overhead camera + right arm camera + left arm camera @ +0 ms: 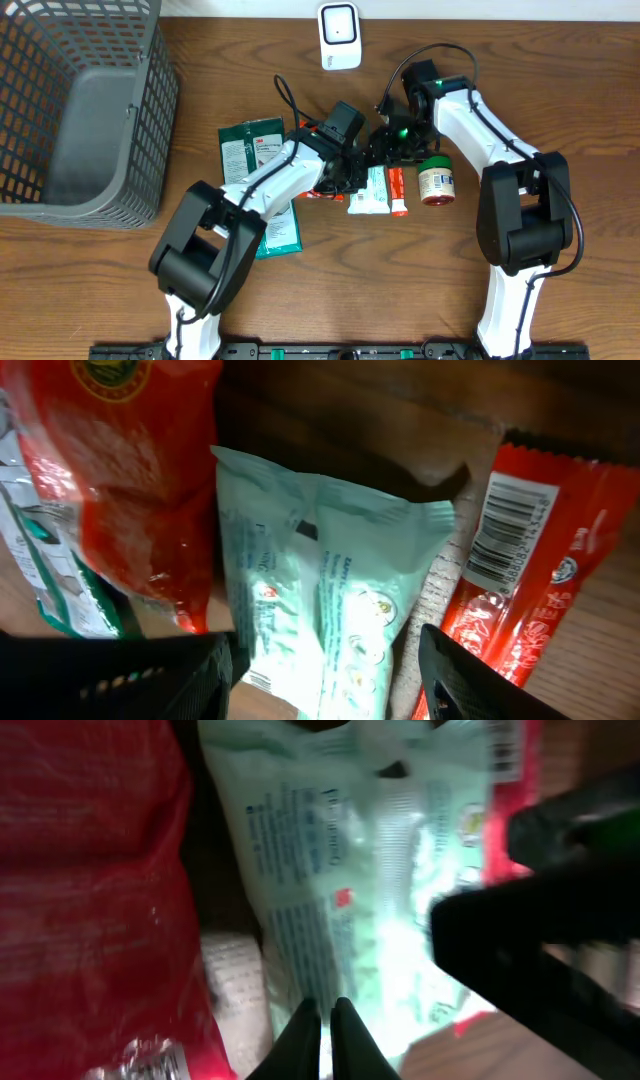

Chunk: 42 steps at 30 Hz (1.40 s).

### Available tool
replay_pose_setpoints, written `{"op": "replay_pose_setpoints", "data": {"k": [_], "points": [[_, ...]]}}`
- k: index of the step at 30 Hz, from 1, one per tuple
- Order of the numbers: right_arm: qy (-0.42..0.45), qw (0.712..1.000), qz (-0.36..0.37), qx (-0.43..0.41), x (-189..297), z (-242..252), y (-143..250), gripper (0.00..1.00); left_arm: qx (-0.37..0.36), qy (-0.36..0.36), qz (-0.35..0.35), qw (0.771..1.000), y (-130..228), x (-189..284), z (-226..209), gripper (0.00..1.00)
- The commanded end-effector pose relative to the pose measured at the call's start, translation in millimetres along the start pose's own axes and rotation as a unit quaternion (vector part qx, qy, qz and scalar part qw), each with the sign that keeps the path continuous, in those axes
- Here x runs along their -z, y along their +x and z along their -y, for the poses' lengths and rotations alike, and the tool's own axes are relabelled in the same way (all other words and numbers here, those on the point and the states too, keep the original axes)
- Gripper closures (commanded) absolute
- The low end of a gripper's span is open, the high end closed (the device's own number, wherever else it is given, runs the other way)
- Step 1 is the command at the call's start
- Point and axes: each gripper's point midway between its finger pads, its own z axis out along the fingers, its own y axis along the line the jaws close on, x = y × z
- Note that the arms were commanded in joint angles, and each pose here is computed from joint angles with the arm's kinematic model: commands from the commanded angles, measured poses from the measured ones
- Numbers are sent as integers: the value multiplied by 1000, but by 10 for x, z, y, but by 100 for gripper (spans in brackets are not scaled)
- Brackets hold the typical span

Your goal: Scan the item barcode

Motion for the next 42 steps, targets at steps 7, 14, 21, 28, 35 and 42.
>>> {"op": "replay_pose_setpoints", "data": {"k": [7, 14, 21, 28, 35, 42], "points": [[-47, 999, -7, -23, -208, -44, 95, 44, 16, -35, -23, 999, 65, -270, -238, 93], [-53, 998, -3, -32, -284, -18, 109, 45, 19, -80, -14, 997, 59, -285, -419, 93], [-62, 996, -4, -63, -410, 19, 173, 46, 19, -94, -8, 995, 54, -289, -474, 92], [-62, 996, -4, -59, -424, -2, 173, 61, 22, -104, -16, 994, 132, -321, -559, 93], [-54, 997, -14, -51, -479, -58, 237, 65, 20, -100, -10, 995, 104, -327, -542, 92], [-35, 998, -16, -50, -492, -12, 255, 99, 19, -98, -7, 995, 89, -329, -530, 93]]}}
